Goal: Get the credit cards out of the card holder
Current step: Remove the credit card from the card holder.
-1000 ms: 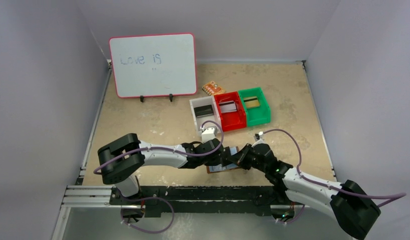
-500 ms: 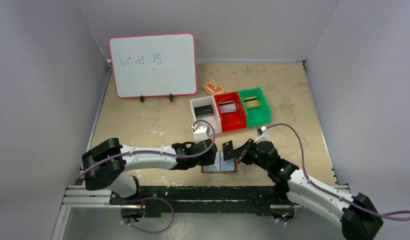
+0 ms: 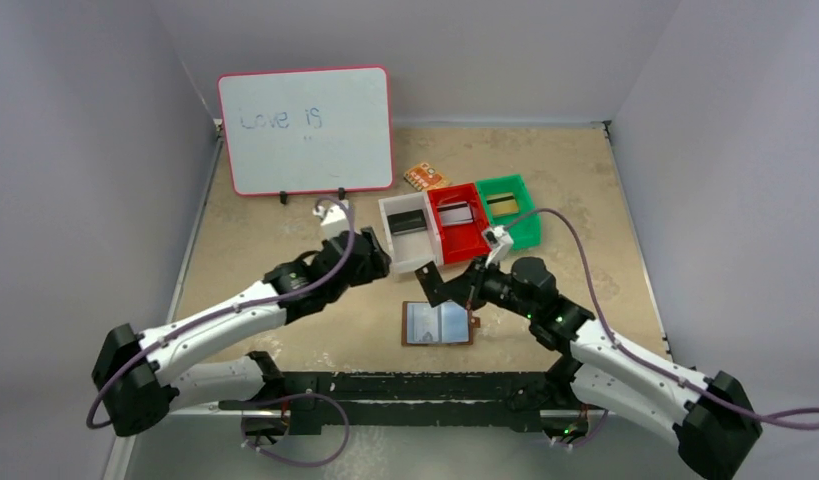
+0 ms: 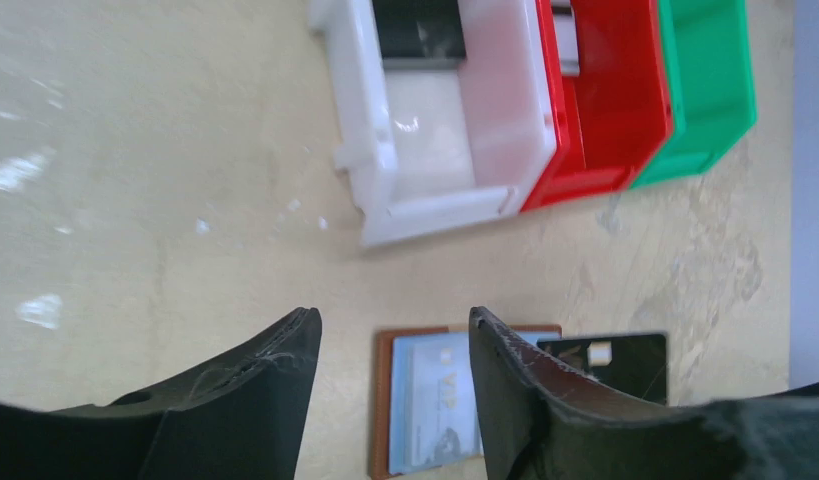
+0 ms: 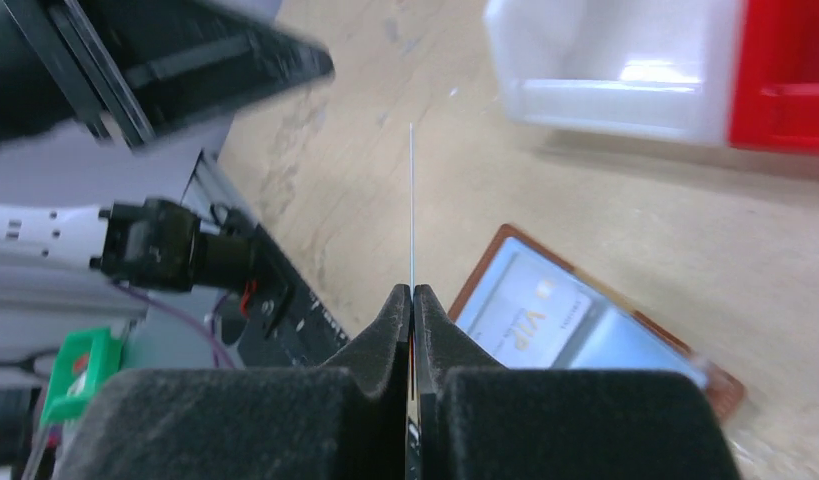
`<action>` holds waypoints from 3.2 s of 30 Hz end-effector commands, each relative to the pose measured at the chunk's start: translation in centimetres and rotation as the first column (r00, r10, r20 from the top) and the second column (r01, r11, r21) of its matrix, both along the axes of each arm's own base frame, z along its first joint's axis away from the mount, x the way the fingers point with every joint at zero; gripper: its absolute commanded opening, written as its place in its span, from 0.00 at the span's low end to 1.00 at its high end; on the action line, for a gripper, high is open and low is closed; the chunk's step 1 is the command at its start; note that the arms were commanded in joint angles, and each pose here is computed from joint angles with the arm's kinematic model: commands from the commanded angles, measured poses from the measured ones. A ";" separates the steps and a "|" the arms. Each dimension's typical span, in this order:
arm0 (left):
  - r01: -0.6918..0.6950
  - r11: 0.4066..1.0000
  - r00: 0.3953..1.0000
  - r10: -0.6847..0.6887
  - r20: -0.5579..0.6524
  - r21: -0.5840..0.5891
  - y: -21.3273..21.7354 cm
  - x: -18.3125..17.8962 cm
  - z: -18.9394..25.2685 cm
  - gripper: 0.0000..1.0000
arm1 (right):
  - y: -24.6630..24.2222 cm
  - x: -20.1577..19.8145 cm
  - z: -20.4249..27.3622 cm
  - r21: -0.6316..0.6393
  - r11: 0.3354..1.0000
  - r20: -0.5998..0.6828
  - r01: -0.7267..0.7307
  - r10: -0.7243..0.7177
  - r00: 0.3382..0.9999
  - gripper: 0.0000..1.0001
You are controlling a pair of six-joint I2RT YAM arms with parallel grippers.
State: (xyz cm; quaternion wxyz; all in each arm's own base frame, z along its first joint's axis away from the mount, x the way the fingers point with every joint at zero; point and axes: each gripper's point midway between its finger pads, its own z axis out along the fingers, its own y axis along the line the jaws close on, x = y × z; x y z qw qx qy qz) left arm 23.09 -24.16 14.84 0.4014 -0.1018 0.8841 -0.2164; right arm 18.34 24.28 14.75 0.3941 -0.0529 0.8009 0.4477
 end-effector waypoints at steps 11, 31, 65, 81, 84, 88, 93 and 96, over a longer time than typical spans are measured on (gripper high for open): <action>0.610 0.778 0.792 -0.597 0.127 -0.151 -2.3 -5.4 8.5 0.65 | 5.9 -4.5 6.7 -0.001 0.822 0.168 -0.570 0.562 0.810 0.00; 0.802 0.558 0.595 -0.780 0.196 -0.215 -3.3 -10.3 9.4 0.19 | 6.1 -6.0 9.1 0.019 0.716 0.225 -0.698 0.677 0.701 0.00; 0.843 0.492 0.531 -0.826 0.191 -0.219 -3.9 -10.9 8.5 0.00 | 6.7 -6.7 9.1 -0.043 0.542 0.241 -0.840 0.821 0.517 0.14; 0.452 0.891 0.878 -0.453 0.157 0.045 2.2 -3.2 9.6 0.59 | 6.9 -1.8 6.3 -0.191 0.734 0.207 -0.652 0.680 0.704 0.00; 0.133 0.983 0.965 -0.157 0.211 0.124 7.4 -0.5 11.2 0.63 | 6.1 2.6 4.9 -0.320 0.834 0.254 -0.449 0.532 0.808 0.00; -0.179 0.974 0.944 0.130 0.303 0.140 13.4 0.2 12.8 0.67 | 4.2 8.2 6.3 -0.435 0.888 0.435 -0.146 0.350 0.830 0.00; -0.314 0.937 0.905 0.246 0.348 0.155 16.9 -0.3 12.6 0.71 | 2.8 10.4 9.1 -0.503 0.864 0.663 0.032 0.362 0.655 0.00; -0.347 0.917 0.900 0.267 0.346 0.195 17.6 -0.3 11.6 0.73 | 2.2 12.0 9.3 -0.568 0.815 0.693 0.120 0.394 0.604 0.00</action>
